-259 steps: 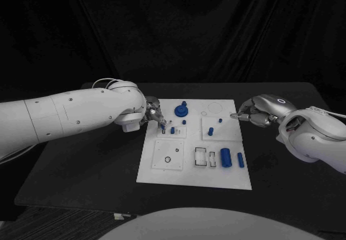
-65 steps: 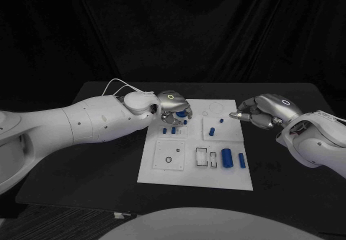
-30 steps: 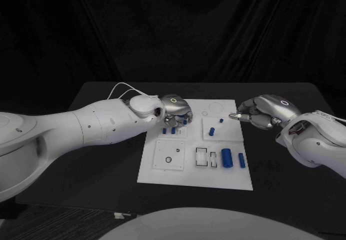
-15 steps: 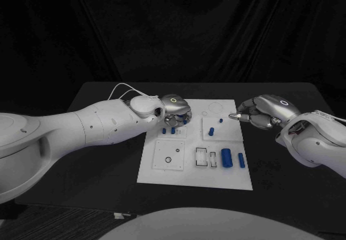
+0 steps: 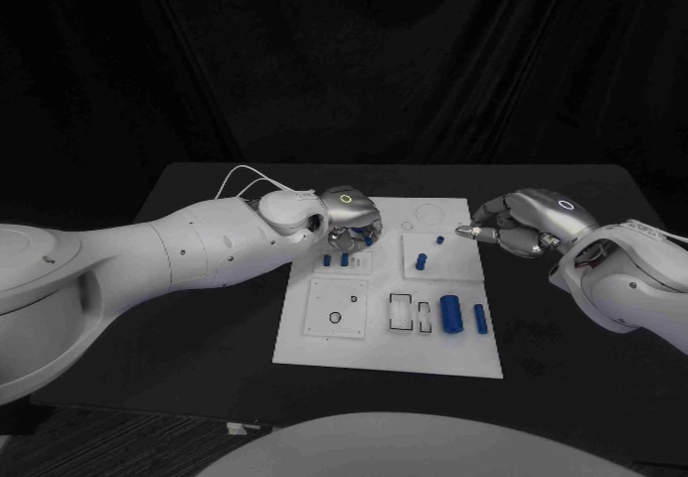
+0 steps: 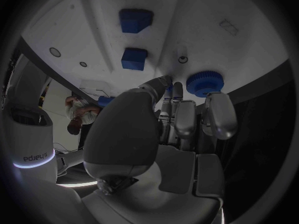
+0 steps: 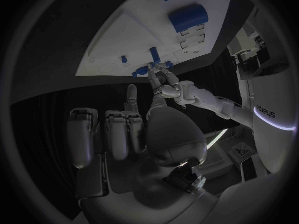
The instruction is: Assemble the parts on the task board
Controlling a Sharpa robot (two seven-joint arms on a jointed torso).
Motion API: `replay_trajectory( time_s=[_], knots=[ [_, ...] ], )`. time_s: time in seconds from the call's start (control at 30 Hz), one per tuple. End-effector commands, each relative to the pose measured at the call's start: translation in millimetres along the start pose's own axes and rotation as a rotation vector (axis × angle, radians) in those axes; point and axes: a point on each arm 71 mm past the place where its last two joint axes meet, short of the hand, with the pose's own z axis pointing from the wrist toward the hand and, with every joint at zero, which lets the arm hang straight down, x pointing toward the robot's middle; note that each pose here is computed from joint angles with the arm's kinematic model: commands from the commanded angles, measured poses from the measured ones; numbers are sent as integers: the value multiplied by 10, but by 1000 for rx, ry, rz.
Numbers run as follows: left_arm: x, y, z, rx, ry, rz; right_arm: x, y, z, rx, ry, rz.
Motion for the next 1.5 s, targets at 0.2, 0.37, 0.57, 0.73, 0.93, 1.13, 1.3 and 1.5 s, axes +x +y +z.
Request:
replay_trajectory(
  time_s=[0.2, 0.37, 0.57, 0.73, 0.93, 1.13, 1.3, 1.5],
  knots=[
    [-23, -30, -4, 33, -44, 9, 11, -7, -3, 5, 3, -5],
    [-36, -13, -72, 30, -70, 12, 11, -13, -6, 6, 4, -6],
    [-219, 100, -257, 9, -100, 28, 13, -27, -11, 11, 9, -7],
    [-417, 246, -389, -21, -86, 47, 28, -31, -6, 14, 15, -6],
    [-511, 364, -532, -48, -65, 54, 54, -15, 9, 11, 20, -2],
    [-489, 383, -589, -52, -29, 44, 73, -15, 16, 11, 26, -2],
    [-436, 386, -609, -54, 3, 32, 81, -15, 22, 11, 29, -2],
    [-347, 371, -621, -59, 15, 20, 90, -6, 35, 8, 32, -2]
  ],
)
